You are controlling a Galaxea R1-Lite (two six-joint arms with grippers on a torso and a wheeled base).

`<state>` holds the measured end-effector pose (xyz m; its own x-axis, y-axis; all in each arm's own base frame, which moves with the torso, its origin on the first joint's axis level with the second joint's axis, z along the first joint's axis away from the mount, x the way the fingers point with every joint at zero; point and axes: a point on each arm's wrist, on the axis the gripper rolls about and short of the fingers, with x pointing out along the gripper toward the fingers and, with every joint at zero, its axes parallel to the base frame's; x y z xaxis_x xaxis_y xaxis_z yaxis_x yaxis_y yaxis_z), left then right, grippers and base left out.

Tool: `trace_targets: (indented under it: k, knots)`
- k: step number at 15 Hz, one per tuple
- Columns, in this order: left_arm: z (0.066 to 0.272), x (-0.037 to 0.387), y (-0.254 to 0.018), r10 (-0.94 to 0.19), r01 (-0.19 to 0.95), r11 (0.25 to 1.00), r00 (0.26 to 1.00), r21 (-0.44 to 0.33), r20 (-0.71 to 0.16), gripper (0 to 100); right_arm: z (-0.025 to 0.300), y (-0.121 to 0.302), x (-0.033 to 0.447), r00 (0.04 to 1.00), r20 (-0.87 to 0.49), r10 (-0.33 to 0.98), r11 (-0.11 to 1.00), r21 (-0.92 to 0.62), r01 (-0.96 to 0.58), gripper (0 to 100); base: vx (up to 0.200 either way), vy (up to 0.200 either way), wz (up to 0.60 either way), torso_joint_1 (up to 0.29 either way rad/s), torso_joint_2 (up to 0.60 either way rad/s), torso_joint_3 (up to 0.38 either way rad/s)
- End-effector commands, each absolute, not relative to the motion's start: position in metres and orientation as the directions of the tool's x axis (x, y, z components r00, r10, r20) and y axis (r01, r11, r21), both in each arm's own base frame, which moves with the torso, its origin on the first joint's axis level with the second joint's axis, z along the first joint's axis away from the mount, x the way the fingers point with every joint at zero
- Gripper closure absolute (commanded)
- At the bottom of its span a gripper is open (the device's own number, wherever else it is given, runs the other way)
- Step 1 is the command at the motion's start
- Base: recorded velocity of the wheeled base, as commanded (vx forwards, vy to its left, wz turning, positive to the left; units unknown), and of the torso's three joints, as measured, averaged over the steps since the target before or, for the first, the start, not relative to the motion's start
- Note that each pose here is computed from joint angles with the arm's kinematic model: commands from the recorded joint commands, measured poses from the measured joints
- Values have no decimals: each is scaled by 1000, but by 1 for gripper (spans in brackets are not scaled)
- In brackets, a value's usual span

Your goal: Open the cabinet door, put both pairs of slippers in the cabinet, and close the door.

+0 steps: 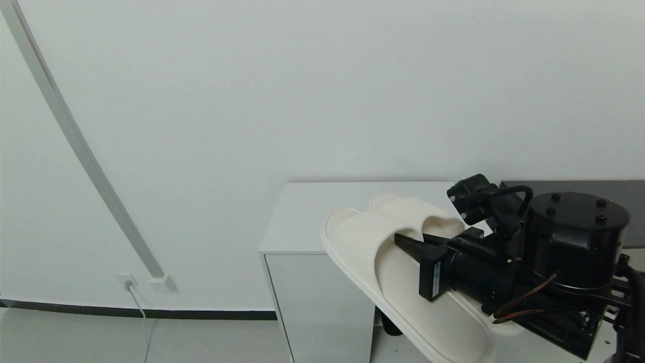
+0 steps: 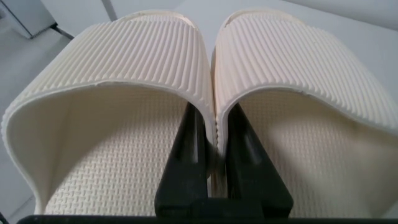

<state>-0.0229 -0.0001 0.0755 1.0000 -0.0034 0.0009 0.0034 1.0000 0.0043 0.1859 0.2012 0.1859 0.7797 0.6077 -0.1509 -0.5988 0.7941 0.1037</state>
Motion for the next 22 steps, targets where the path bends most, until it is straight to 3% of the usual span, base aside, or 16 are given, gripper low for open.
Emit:
trace_targets:
  k: [1, 9, 22]
  knots:
    - [75, -23, 0, -5, 5, 1000, 1000, 5, 0, 100, 182, 201, 185, 777, -162, 608, 794, 100, -600, 100, 0, -200, 0, 7, 2, 12]
    - [75, -23, 0, -3, 3, 1000, 1000, 5, 0, 100, 174, 198, 184, 777, -192, 600, 796, 50, -603, 100, 0, -200, 0, 1, 4, 4]
    - [75, -23, 0, -3, 3, 1000, 1000, 5, 0, 100, 172, 197, 182, 772, -192, 606, 791, 41, -611, 100, 0, 0, -46, 1, 0, 0]
